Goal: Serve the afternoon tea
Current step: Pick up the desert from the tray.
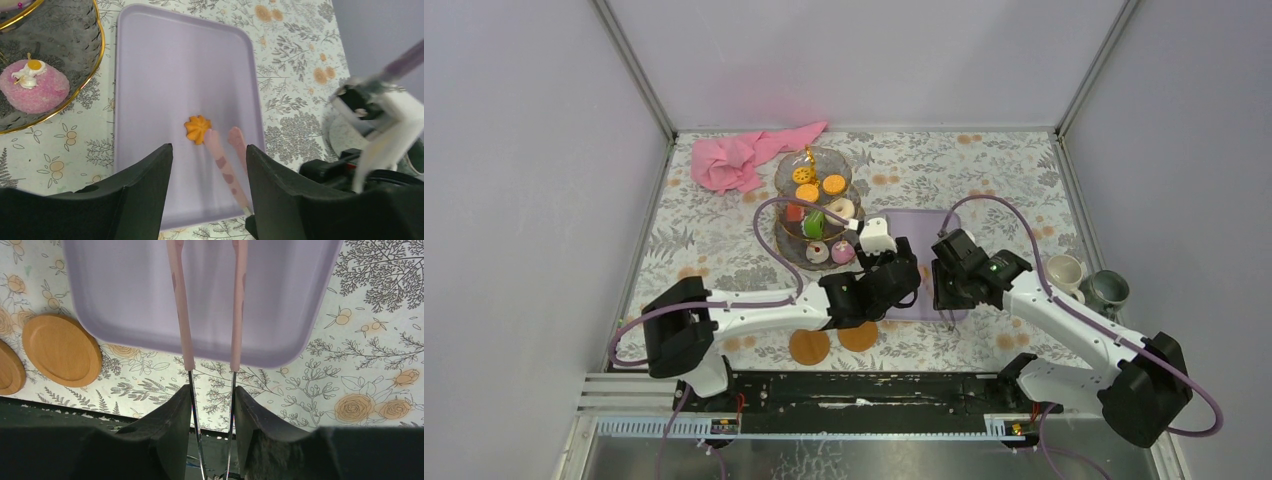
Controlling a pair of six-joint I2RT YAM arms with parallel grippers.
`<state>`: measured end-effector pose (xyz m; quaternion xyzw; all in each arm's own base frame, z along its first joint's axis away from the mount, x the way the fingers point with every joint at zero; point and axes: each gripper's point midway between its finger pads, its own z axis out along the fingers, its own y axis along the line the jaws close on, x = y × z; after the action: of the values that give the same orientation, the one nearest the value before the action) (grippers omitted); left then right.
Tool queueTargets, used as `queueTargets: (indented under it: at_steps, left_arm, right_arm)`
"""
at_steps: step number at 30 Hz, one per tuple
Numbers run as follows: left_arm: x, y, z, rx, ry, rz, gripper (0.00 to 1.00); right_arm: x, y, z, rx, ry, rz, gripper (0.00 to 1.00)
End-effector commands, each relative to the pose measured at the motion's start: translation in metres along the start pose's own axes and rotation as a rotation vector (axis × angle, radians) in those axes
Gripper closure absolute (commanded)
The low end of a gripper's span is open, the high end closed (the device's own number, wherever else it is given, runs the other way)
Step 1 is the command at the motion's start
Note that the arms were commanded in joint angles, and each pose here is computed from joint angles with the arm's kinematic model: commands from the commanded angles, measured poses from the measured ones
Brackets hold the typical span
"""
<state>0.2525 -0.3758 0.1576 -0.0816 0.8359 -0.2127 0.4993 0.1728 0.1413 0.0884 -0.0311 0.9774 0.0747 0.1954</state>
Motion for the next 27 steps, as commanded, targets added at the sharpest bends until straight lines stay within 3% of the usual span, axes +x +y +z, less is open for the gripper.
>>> queueTargets:
  at_steps: [1,27]
  left_arm:
    - [-0.016,-0.005,-0.009,0.016,-0.058,-0.046,0.37]
    - [-0.026,-0.003,-0.021,0.048,-0.073,-0.11,0.37]
  right_arm:
    - [0.0,0.005,0.005,-0.009,0.0,-0.029,0.59]
    - [-0.005,0.006,0.019,0.052,0.05,-0.084,0.56]
